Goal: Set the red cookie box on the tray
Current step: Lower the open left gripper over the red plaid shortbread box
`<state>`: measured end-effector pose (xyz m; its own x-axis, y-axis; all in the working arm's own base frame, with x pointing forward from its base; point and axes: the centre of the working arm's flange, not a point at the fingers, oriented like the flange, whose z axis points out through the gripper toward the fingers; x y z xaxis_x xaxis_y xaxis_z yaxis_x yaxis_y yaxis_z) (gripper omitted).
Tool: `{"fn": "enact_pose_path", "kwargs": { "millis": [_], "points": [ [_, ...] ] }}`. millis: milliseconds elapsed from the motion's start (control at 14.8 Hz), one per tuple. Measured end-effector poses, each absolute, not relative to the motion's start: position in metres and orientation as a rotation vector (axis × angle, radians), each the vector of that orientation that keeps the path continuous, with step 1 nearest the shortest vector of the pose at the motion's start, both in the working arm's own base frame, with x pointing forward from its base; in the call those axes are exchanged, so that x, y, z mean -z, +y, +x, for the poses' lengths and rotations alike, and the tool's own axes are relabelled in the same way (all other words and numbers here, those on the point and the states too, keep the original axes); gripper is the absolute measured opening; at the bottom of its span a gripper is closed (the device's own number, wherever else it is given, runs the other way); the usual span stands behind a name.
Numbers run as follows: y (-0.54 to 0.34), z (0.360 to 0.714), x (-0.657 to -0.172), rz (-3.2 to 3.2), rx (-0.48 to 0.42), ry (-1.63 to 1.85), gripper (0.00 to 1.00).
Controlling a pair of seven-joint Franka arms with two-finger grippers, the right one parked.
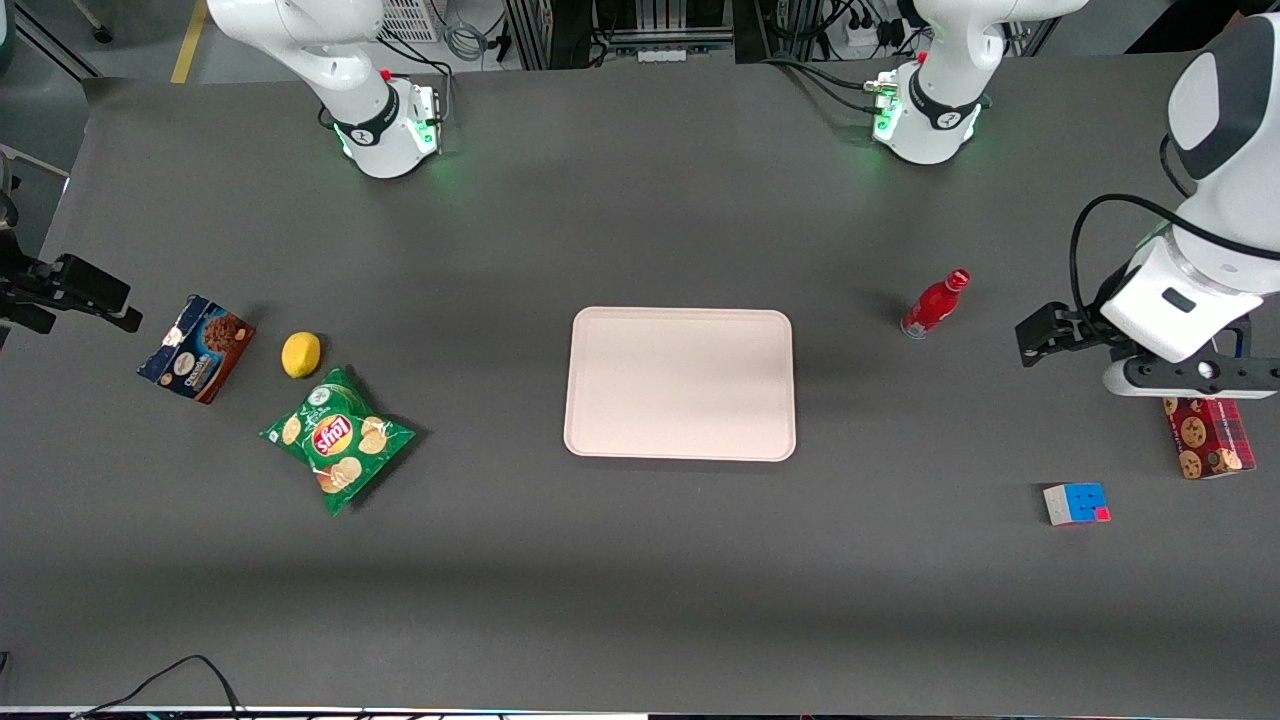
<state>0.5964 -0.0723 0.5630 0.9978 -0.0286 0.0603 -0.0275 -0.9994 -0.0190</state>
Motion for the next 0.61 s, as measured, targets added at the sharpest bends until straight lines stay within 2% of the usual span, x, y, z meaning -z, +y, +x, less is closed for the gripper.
{"fn": "enact_pose_path", "kwargs": {
  "millis": [203,609],
  "points": [
    [-0.038,0.6,-0.562,-3.107,0.088,0.06,1.0],
    [0.106,0.592,-0.562,-3.058,0.063,0.224,1.0]
  ]
}}
